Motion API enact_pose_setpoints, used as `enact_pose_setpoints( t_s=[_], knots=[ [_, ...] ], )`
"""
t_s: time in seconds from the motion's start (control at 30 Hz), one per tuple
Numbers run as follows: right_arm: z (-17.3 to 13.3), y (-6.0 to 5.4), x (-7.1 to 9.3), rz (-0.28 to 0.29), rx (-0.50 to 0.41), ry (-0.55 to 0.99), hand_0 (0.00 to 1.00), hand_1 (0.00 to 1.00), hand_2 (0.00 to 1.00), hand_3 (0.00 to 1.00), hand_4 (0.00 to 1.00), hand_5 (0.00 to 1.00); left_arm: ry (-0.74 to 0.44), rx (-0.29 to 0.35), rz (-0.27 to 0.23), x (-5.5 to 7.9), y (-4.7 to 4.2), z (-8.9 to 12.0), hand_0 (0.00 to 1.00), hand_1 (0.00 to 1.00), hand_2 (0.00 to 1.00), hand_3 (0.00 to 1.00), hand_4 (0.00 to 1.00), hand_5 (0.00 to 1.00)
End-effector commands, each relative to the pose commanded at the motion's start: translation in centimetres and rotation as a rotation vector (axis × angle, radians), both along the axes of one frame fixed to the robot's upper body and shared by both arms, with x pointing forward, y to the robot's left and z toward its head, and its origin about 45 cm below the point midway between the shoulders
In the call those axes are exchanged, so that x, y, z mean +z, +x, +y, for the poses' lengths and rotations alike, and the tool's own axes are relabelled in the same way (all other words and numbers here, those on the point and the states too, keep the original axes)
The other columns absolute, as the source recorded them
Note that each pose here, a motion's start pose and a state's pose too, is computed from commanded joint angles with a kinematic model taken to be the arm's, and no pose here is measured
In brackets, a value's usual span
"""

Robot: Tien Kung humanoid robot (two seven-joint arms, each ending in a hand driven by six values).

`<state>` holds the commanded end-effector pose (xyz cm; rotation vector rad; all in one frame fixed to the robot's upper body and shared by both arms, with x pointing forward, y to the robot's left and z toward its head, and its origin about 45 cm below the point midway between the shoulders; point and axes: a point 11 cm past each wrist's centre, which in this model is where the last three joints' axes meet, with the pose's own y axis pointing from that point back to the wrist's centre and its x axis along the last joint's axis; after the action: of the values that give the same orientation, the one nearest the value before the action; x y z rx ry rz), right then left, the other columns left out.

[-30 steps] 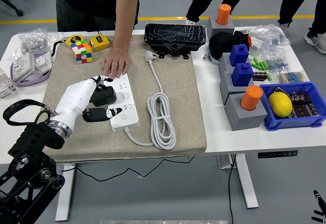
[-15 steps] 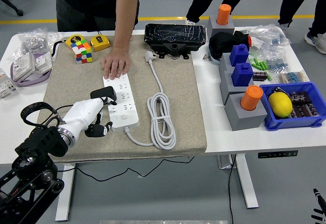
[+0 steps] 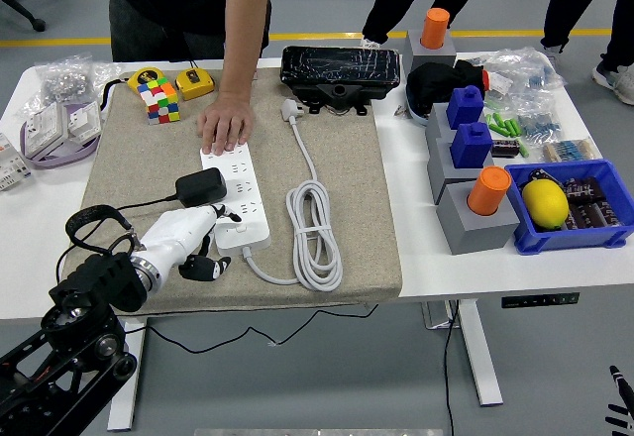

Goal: Pick up the plug,place it near the board,insert it into the board,press the button

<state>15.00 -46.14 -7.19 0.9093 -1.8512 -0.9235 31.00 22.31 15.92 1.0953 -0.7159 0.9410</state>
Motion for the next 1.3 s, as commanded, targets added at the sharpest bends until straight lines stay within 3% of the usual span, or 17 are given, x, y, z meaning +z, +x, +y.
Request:
enact_pose_setpoints(
  t_s=[1.3],
  knots=[
    [-0.1, -0.3, -0.1, 0.006, -0.005, -0.006, 0.998, 0.846, 0.746, 0.777, 0.998, 0.998, 0.017, -0.008, 0.065, -2.2, -0.62, -0.1, 0.146, 0.029, 0.122, 0.742, 0.652, 0.002]
  ],
)
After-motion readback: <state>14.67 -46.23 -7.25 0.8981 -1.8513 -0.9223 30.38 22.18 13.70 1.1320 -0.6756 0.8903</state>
